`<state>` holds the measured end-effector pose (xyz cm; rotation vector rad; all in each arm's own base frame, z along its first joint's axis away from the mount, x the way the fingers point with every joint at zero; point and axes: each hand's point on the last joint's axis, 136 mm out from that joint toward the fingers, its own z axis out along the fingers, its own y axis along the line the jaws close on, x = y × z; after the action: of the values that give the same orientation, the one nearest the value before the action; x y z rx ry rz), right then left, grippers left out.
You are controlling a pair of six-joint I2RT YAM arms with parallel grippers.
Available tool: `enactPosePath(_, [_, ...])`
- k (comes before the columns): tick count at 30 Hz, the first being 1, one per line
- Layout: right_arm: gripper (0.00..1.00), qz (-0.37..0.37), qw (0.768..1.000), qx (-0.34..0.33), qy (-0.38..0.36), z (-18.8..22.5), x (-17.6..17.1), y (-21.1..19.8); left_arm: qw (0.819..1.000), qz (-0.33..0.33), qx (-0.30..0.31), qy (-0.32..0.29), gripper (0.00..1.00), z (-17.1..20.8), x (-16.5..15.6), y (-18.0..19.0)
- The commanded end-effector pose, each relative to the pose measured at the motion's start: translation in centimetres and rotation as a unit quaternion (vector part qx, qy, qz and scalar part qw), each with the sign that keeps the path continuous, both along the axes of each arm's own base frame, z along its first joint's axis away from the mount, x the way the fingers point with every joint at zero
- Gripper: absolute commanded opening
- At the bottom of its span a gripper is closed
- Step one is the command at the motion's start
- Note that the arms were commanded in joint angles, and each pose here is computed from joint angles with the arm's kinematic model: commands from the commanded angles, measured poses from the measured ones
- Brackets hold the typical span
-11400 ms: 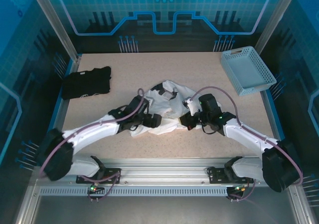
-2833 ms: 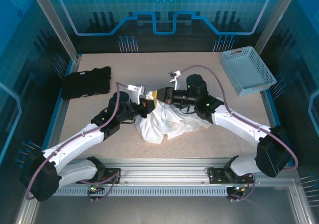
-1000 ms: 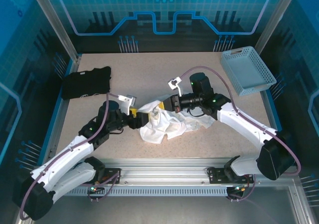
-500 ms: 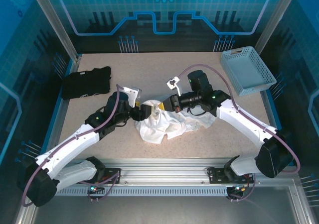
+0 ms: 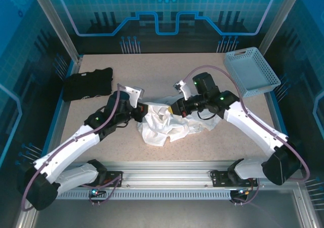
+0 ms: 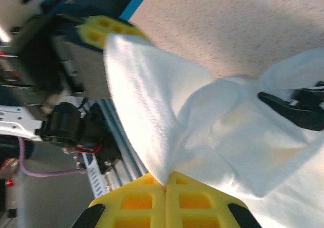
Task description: Fold the inside-out t-shirt
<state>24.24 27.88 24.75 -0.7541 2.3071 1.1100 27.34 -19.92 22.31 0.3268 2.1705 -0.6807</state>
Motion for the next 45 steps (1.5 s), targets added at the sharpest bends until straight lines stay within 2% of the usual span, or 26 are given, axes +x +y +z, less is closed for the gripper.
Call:
enactPosePath(1, [0.00, -0.024, 0.998, -0.029, -0.047, 1.9, 0.0, -2.5, 0.996, -0.054, -0.059, 0.043, 0.00, 1.8, -3.5, -0.5])
enactPosePath(8, [0.00, -0.045, 0.995, -0.053, -0.079, 3.5, -0.1, -4.9, 0.985, -0.086, -0.084, 0.127, 0.00, -0.2, -6.7, -0.4])
enactPosePath(12, [0.00, -0.027, 0.997, -0.036, -0.070, 3.3, -0.3, -3.9, 0.970, -0.131, -0.099, 0.177, 0.01, -1.3, -7.5, -2.1])
enactPosePath(14, [0.00, -0.002, 0.999, 0.003, -0.052, 3.7, -0.8, -2.6, 0.968, -0.133, -0.089, 0.192, 0.10, -2.1, -7.3, -2.3])
enactPosePath(16, [0.00, 0.030, 0.998, 0.039, -0.030, 4.0, -1.6, -1.4, 0.974, -0.096, -0.058, 0.198, 0.19, -3.3, -6.2, -1.5])
enactPosePath(19, [0.00, 0.058, 0.997, 0.055, -0.008, 3.7, -2.3, -0.7, 0.982, -0.026, -0.009, 0.187, 0.23, -4.4, -4.3, 0.3])
enactPosePath(23, [0.00, 0.073, 0.996, 0.057, 0.011, 3.2, -2.6, -0.2, 0.985, -0.013, 0.001, 0.170, 0.34, -4.4, -3.6, 0.6])
enactPosePath(27, [0.00, 0.068, 0.996, 0.048, 0.026, 2.5, -2.3, -0.1, 0.990, -0.041, 0.002, 0.133, 0.48, -3.1, -4.3, 0.0])
enactPosePath(31, [0.00, 0.061, 0.996, 0.049, 0.043, 2.2, -1.8, 0.2, 0.995, -0.076, 0.021, 0.065, 0.62, -0.8, -5.4, -1.0])
enactPosePath(35, [0.00, 0.056, 0.996, 0.050, 0.052, 2.1, -1.5, 0.4, 0.996, -0.069, 0.059, 0.007, 0.67, 0.7, -5.4, -1.0])
enactPosePath(38, [0.00, 0.056, 0.996, 0.052, 0.054, 2.1, -1.4, 0.6, 0.993, -0.090, 0.072, -0.028, 0.67, 1.7, -5.8, -2.0])
enactPosePath(45, [0.00, 0.057, 0.995, 0.055, 0.060, 2.0, -1.3, 0.8, 0.982, -0.158, 0.097, -0.024, 0.76, 0.9, -6.2, -5.9])
